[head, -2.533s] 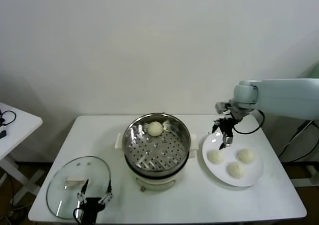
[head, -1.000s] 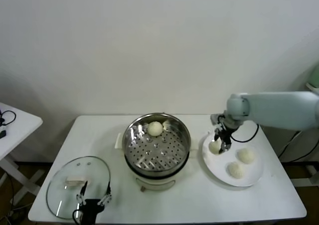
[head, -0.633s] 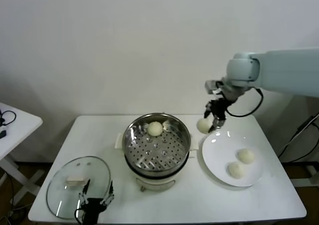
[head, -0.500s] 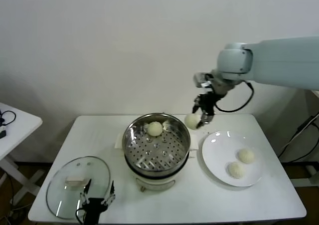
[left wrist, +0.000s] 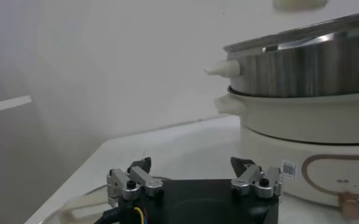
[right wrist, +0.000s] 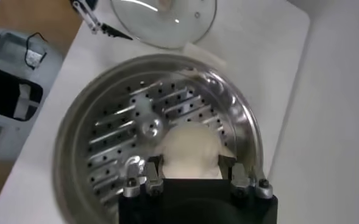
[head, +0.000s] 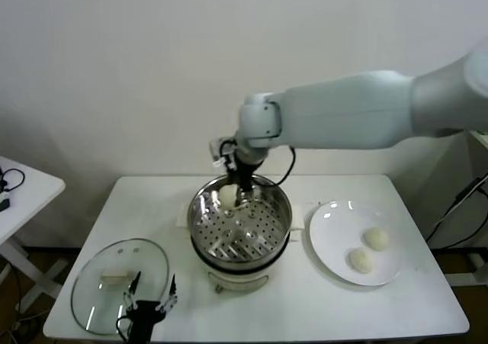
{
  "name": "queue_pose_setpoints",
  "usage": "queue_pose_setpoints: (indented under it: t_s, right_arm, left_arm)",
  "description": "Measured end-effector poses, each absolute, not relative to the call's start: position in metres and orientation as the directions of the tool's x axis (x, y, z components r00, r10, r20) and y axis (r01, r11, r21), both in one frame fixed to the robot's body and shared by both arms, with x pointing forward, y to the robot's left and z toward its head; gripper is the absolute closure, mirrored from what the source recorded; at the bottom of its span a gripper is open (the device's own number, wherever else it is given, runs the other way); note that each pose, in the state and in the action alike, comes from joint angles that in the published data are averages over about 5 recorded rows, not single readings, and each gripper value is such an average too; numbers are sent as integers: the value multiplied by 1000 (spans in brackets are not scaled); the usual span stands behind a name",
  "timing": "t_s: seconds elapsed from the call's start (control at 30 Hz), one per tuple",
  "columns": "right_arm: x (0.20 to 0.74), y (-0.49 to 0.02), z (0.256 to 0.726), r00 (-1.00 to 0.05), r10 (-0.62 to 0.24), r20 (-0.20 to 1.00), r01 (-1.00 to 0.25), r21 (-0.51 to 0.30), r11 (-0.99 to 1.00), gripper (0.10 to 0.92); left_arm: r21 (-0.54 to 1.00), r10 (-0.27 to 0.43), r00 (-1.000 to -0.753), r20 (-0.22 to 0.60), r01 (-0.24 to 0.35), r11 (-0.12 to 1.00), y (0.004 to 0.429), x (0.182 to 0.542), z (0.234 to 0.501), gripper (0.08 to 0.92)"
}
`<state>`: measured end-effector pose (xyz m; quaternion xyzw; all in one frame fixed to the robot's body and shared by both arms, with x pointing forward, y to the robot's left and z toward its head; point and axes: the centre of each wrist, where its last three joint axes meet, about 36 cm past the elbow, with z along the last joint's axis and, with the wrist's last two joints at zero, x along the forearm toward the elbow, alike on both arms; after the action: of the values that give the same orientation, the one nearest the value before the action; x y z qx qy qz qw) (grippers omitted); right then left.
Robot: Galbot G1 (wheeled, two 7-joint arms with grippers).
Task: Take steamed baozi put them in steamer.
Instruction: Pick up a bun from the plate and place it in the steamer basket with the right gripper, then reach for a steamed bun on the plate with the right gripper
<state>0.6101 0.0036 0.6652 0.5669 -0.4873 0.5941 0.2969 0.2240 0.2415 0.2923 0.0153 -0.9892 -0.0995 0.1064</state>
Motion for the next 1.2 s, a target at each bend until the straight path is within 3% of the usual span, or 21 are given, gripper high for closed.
queue_pose_setpoints:
  t_s: [0.53,0.77,1.0,1.2]
  right_arm:
    - [607,63,600,-179,-180,967,-873,-240,-425,387]
    - [607,61,601,-170,-182,968,-864,-236,-445,237]
    - [613,18,634,-152,-155,976,-870,-207,-448,200]
    - [621,-75,680,-148,-77,986,-898,-166,-408,199]
  left_arm:
    - [199,-49,-976,210,-6,980,240,228,289,177]
    - [200,-48,-976,210,-6,980,240,227,291,177]
    - [200,-45,-977,207,-3,980,238,225,294,177]
    - [198,-38,-979,202,3,980,235,226,297,177]
